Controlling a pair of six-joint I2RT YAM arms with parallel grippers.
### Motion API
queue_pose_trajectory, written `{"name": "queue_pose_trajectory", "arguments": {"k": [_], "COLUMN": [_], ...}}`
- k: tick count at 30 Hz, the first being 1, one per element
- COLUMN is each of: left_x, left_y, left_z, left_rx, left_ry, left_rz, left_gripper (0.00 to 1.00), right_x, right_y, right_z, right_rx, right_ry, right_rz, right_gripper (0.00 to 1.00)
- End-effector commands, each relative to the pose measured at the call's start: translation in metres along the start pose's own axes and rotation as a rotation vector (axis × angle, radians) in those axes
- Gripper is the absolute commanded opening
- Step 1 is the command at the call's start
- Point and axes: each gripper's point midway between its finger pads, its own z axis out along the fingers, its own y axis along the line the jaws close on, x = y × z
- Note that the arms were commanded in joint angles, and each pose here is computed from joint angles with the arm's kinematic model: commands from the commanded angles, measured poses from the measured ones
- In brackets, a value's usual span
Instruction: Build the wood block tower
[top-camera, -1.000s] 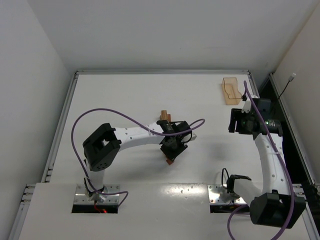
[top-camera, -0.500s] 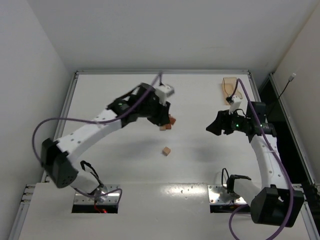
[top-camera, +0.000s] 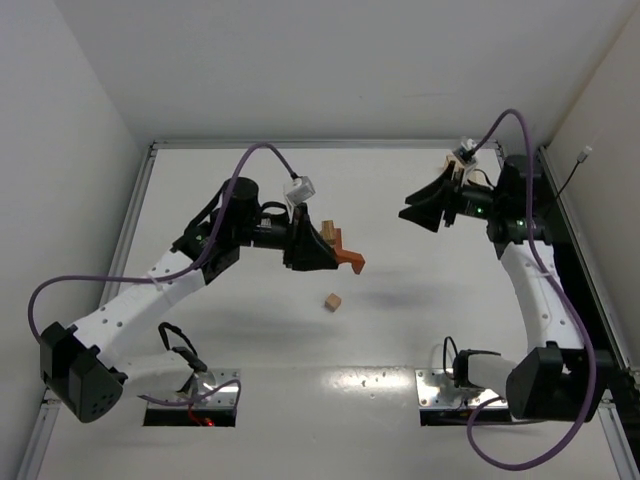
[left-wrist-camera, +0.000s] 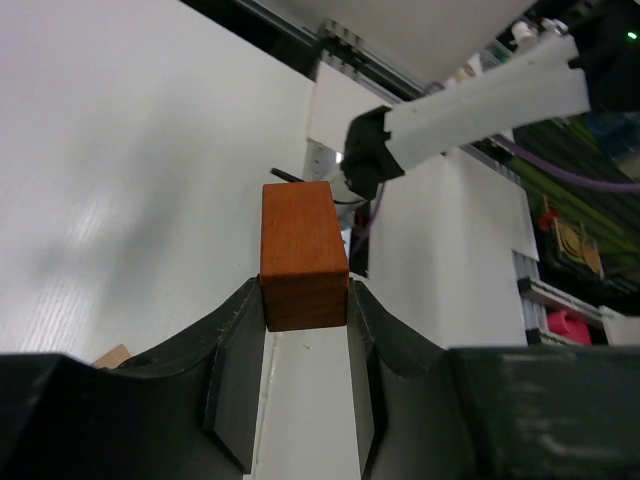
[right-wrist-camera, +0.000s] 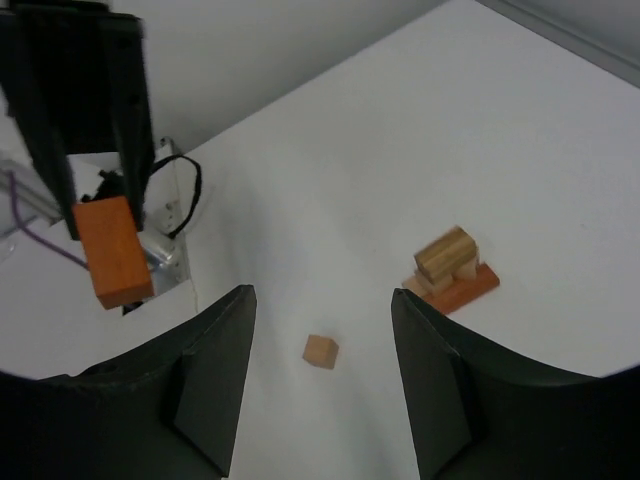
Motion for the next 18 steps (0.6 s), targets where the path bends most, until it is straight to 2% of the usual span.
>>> {"name": "queue_pose_trajectory", "arguments": {"k": [1, 3, 4, 5, 12, 13, 16, 18], "left_x": [-0.014, -0.009, -0.009, -0.008, -0.007, -0.005, -0.002, -0.002], "left_y": [-0.032, -0.032, -0.034, -0.034, -0.022, -0.019, -0.011, -0.008], "left_z": [-0.012, -0.012, -0.012, -0.011, 0.001, 0.002, 0.006, 0.007], "left_rx": [0.193, 0.245, 0.269, 0.288, 0.348, 0.344, 0.346, 0.332], "left_ry": [-0.015, 0.013, 0.017, 0.022, 0.070, 0.081, 0.110, 0.122], "left_rz": [0.138, 0.125, 0.127, 0.132, 0.110, 0.112, 0.107, 0.123], "left_gripper": [0.00, 0.00, 0.00, 0.00, 0.00, 0.00, 0.00, 0.00], "right_x": [-0.039, -0.036, -0.033, -0.026, -0.020, -0.020, -0.021, -0.016], "right_y": [0.052, 0.067, 0.073, 0.084, 0.120, 0.127, 0.132, 0.127], "right_z": [-0.002, -0.001, 0.001, 0.000, 0.008, 0.010, 0.015, 0.021], "right_rx": [-0.250, -0.311, -0.345, -0.384, -0.561, -0.594, -0.622, -0.628], "right_ry": [-0.023, -0.009, -0.012, 0.002, 0.035, 0.062, 0.075, 0.103], "right_rz": [-0.190, -0.193, -0.253, -0.194, -0.148, -0.095, -0.103, -0.023], "right_gripper": [0.53, 0.53, 0.53, 0.53, 0.53, 0.55, 0.56, 0.56]}}
